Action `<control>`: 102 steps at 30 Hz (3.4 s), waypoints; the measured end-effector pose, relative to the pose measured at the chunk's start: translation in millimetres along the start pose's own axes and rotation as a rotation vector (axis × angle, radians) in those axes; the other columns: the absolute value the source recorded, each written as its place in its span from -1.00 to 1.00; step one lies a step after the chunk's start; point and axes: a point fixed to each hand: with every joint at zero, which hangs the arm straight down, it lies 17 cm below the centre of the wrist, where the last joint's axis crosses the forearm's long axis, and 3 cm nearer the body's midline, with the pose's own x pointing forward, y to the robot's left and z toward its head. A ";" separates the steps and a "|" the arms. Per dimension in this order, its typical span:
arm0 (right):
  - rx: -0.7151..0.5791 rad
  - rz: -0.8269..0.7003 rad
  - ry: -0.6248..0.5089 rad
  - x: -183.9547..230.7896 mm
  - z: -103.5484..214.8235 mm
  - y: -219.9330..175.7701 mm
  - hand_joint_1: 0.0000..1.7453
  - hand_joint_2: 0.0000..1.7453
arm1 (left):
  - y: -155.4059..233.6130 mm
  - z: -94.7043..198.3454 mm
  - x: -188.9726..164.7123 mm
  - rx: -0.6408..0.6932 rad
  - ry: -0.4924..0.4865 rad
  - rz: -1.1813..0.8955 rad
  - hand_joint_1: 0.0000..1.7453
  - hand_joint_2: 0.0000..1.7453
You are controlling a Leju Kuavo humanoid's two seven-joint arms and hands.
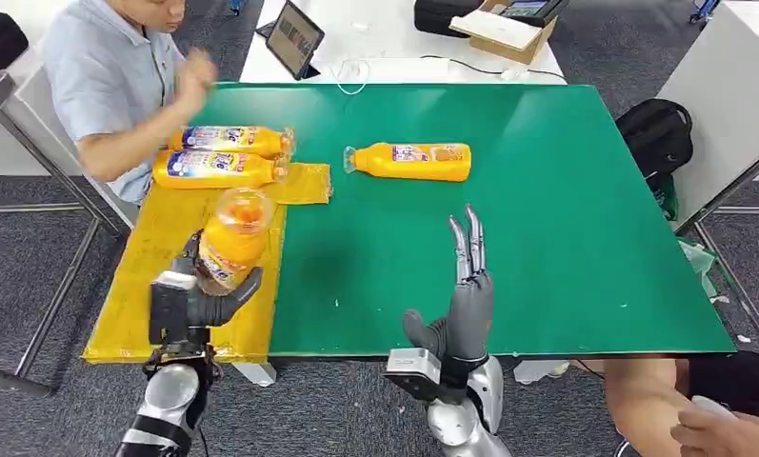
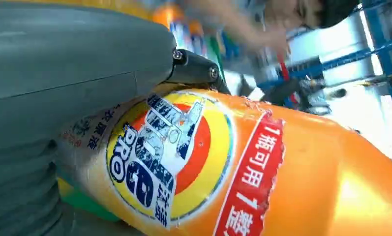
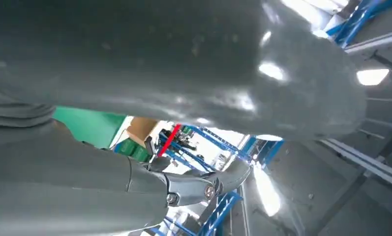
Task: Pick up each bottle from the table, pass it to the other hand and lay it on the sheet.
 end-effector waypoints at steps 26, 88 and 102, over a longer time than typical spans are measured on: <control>0.072 -0.276 0.145 -1.5 25.0 52.3 -1.00 -1.00 | -28.2 -43.9 -172.3 -0.889 0.303 -0.713 -1.00 1.00; 0.640 0.443 0.202 -190.5 57.2 71.5 -1.00 1.00 | 76.6 47.7 112.8 0.298 -0.305 0.269 -1.00 1.00; 0.838 0.515 0.351 -224.4 78.3 105.6 -1.00 1.00 | 56.1 38.1 100.9 0.236 -0.243 0.286 -1.00 1.00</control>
